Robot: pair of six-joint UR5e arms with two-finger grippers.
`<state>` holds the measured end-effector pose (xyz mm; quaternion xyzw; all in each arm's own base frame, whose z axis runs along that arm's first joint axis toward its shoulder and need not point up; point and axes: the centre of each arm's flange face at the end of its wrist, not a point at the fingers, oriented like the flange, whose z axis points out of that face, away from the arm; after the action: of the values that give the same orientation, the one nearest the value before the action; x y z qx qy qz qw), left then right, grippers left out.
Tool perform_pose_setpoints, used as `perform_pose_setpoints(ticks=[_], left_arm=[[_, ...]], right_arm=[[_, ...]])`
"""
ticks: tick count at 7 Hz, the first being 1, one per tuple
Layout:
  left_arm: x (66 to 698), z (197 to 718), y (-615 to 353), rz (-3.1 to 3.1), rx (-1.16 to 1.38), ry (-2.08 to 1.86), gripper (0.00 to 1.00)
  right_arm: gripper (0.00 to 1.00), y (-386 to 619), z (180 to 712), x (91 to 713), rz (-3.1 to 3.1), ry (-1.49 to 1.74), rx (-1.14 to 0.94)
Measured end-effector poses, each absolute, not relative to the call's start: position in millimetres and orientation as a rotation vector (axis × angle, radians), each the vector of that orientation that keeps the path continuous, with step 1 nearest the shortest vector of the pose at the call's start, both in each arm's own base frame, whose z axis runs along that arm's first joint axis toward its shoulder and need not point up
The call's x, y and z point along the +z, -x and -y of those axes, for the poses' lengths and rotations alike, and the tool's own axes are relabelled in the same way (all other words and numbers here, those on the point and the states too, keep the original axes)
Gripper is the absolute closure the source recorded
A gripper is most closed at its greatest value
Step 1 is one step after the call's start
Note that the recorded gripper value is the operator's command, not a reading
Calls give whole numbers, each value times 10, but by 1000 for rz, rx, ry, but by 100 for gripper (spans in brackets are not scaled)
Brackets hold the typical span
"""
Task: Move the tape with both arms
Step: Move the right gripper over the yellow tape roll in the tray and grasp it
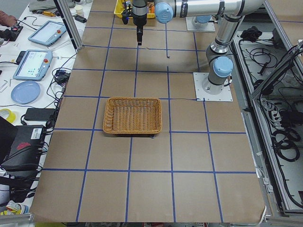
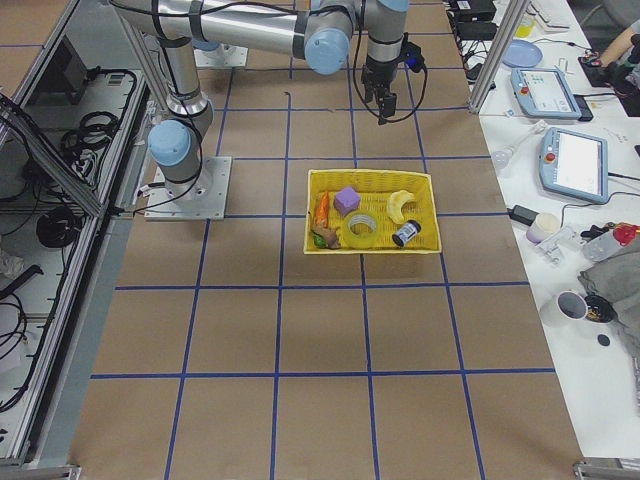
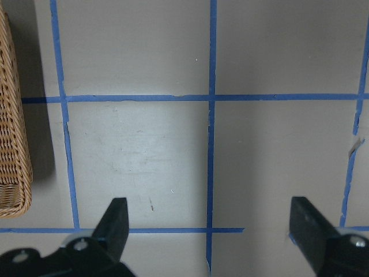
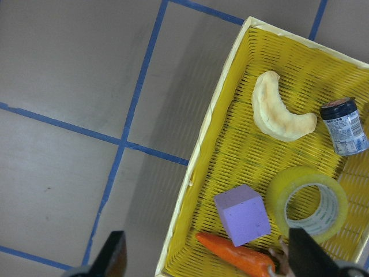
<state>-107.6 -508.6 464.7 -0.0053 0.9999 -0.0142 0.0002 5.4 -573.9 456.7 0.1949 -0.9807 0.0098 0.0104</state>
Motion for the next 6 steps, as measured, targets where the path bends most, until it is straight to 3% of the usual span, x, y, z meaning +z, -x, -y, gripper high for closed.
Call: perform_pose_setpoints(ticks=[6], left_arm=[[4613, 5105, 1069, -3141, -38, 18, 0]], right_arm=[[0, 1465, 6178, 3123, 3005, -1003, -70]])
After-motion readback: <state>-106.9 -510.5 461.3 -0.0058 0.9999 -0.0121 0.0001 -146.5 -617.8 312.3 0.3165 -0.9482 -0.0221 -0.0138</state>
